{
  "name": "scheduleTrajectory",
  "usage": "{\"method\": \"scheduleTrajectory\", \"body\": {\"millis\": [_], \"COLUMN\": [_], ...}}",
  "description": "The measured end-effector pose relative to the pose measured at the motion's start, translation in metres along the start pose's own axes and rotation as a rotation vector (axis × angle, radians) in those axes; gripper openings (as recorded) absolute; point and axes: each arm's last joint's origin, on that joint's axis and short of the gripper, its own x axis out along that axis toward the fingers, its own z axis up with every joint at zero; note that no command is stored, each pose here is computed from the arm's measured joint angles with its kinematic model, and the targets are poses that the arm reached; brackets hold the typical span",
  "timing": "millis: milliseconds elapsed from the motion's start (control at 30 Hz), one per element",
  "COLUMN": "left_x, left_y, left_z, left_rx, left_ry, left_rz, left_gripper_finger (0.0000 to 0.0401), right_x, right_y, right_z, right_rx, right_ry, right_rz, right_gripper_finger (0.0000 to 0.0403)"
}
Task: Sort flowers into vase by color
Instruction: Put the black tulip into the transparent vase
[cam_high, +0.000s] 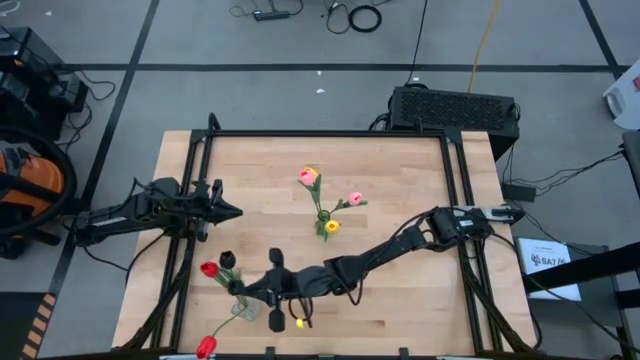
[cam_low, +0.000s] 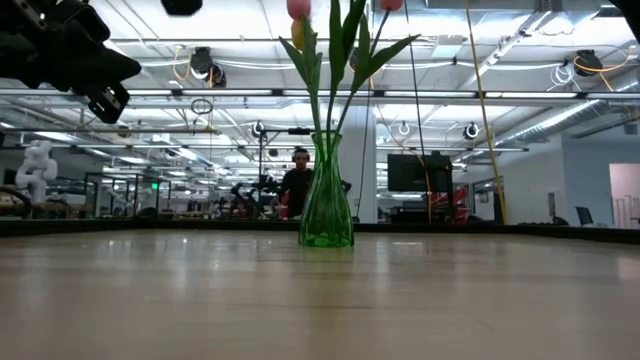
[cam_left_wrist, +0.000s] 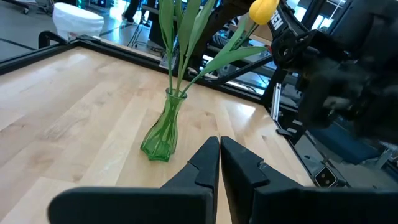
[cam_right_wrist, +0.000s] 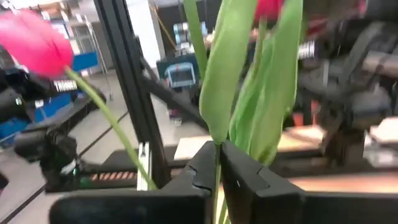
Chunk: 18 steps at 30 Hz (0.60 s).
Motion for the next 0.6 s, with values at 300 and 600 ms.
{"method": "scheduleTrajectory", "body": {"millis": [300,600], "left_x": [0.0,0.0], "left_y": [0.0,-0.0001], "left_z": [0.0,0.0001], "left_rx": [0.0,0.0], "left_ry": [0.0,0.0], "left_rz": [0.0,0.0], "left_gripper_finger": [0.0022,0.0022], "right_x": [-0.0004,-0.0045], "right_y": [-0.0003,-0.0021], "right_z": [-0.0087,-0.0047], "right_rx": [0.061,0.056], "right_ry": [0.096,0.202], "right_rz": [0.03,0.074], "right_gripper_finger": [0.0077,0.0115]}}
